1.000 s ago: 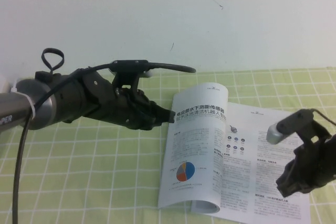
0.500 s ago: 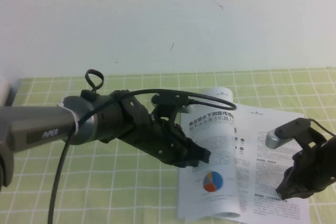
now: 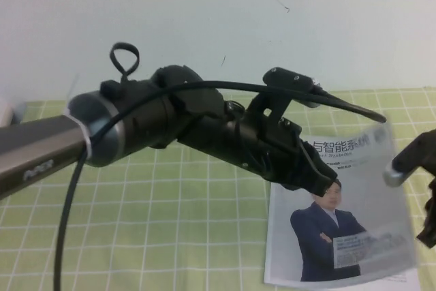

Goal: Close book
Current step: 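Close the open booklet and leave it lying on the table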

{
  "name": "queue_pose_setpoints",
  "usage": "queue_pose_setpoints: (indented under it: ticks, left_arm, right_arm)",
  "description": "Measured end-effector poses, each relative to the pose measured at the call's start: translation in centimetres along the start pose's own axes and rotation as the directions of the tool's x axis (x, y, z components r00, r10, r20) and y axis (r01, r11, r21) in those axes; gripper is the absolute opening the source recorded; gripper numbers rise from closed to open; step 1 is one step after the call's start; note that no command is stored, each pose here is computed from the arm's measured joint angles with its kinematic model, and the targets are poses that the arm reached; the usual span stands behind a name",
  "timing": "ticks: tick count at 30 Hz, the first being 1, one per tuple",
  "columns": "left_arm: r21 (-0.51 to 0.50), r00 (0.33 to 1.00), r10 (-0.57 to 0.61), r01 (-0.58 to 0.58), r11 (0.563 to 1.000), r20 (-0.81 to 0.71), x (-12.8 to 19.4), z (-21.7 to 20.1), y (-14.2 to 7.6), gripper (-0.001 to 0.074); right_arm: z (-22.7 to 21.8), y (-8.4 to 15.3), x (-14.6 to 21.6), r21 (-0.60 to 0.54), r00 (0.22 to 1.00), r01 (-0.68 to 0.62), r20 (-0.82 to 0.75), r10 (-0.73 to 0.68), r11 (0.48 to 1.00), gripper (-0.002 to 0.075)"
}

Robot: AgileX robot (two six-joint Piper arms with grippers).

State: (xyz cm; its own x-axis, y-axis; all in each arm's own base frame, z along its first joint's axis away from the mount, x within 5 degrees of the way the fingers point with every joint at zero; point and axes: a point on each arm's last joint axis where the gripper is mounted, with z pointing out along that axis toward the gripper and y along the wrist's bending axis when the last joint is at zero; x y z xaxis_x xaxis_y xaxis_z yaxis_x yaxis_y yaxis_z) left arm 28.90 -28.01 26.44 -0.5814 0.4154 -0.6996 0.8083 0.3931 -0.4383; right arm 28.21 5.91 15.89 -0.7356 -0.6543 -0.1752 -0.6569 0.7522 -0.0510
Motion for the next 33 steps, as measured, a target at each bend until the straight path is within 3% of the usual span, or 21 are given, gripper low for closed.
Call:
queue_pose_setpoints:
  ticks: [5,9,16,19,21,28,33]
  left_arm:
    - [-0.167,0.993,0.092,-0.104,0.980,-0.076,-0.6,-4.4,-1.6,-0.0003]
    - [-0.352,0.984,0.087,-0.137,0.926,-0.155,-0.4,-8.1,-2.3,-0.0003]
    - [-0.700,0.989,0.045,-0.132,0.702,-0.142,1.4,-15.5,-3.3,-0.0003]
    - [-0.785,0.998,0.029,-0.067,0.616,-0.062,3.4,-18.4,-4.2,-0.0003]
    - [-0.806,0.999,0.044,-0.038,0.590,-0.015,5.0,-19.7,-4.8,-0.0003]
    - [-0.774,0.958,0.203,0.031,0.632,0.204,11.4,-22.4,-7.3,-0.0003]
    - [-0.742,0.910,0.294,0.024,0.670,0.294,15.2,-22.6,-8.1,-0.0003]
  right_arm:
    - [-7.6,-2.7,1.3,0.279,0.991,-0.124,0.083,0.105,0.952,-0.0003]
    - [-13.1,-2.1,3.0,0.378,0.970,-0.194,0.209,0.121,0.905,-0.0003]
    - [-19.6,1.3,7.9,0.427,0.933,-0.286,0.328,0.148,0.858,-0.0003]
    - [-20.9,3.0,10.2,0.429,0.905,-0.321,0.403,0.139,0.844,-0.0003]
    - [-21.2,4.4,11.7,0.404,0.877,-0.347,0.460,0.140,0.847,-0.0003]
    - [-19.1,9.1,14.8,0.270,0.760,-0.257,0.649,0.021,0.928,-0.0003]
    - [-16.3,10.7,16.0,0.188,0.696,-0.253,0.717,0.043,0.949,-0.0003]
